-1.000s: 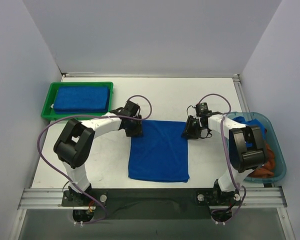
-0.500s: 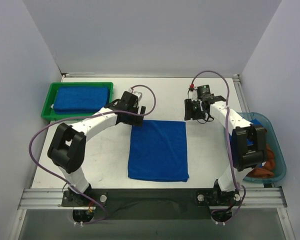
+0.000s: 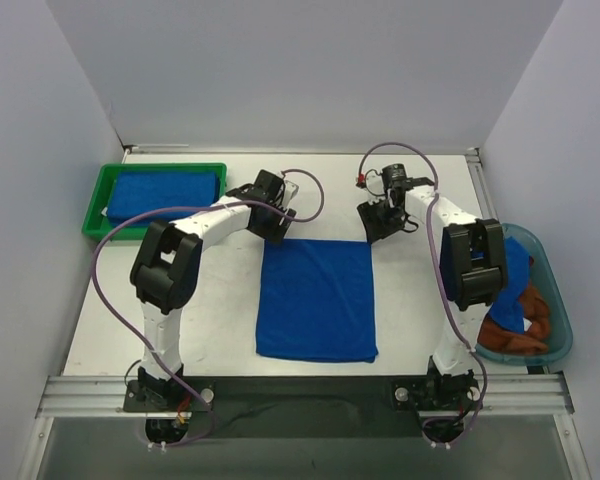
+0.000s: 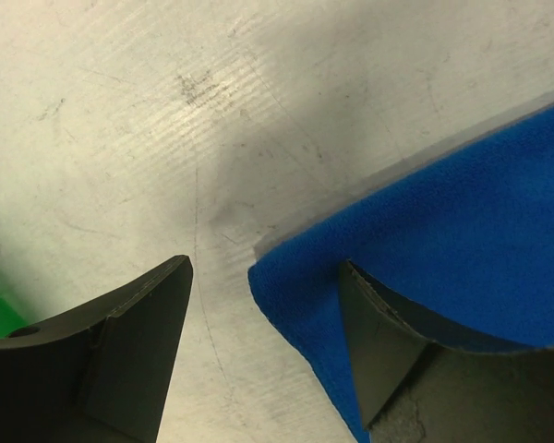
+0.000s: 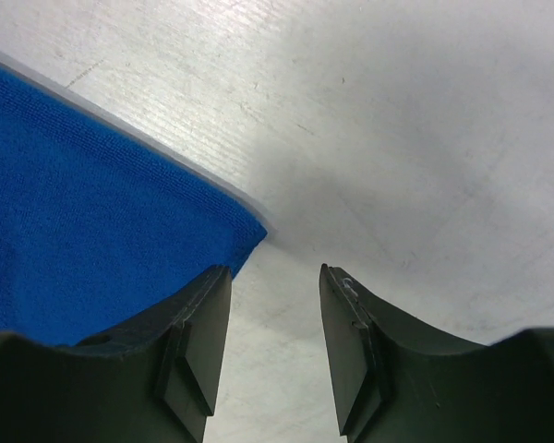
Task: Fold and stack the towels
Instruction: Fold the towel
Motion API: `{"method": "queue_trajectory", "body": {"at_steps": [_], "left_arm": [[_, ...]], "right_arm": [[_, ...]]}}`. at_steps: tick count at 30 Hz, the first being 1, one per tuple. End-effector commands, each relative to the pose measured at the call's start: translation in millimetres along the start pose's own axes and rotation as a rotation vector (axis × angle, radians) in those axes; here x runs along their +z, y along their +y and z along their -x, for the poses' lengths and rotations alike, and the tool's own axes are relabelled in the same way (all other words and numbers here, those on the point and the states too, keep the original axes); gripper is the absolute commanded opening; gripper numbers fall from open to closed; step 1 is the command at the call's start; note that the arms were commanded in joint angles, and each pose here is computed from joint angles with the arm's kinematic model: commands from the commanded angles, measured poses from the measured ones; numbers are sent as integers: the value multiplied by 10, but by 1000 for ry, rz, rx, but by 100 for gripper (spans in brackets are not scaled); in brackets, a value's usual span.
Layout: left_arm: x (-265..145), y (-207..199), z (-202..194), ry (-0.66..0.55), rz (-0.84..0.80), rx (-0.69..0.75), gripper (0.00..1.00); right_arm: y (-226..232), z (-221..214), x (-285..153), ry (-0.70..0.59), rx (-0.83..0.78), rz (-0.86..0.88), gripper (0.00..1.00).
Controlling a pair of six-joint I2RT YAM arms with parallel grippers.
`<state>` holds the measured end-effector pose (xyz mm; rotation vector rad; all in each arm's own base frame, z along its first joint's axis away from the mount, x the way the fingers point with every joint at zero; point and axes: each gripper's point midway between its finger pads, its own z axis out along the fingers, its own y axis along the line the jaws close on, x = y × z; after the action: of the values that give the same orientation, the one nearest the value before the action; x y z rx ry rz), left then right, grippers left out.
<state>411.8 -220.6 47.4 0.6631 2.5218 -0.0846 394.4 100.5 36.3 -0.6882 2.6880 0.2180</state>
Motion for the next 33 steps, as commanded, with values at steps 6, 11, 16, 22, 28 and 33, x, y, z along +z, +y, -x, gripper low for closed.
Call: {"method": "queue_trajectory", "body": {"at_steps": [6,11,16,22,28,33], "left_arm": [[101,95,110,3,-35,2,74],[141,101,43,21,-51,-19,74],[157,129,34,25,-48,-25,74],[155,176,9,30,-43,-40,74],[89,208,53,12,-66,-64,74],[65,140,179,-16,-116,-85,74]], "right_arm": [[115,116,57,29,-94,64,43],[131,68,180,70,-100,72,40],[135,-12,262,118,-128,55,35],[103,-140,341,173,-148,36,30],[102,-180,345,190,-155,39,20],[114,-199,333,200,-169,40,6]]}}
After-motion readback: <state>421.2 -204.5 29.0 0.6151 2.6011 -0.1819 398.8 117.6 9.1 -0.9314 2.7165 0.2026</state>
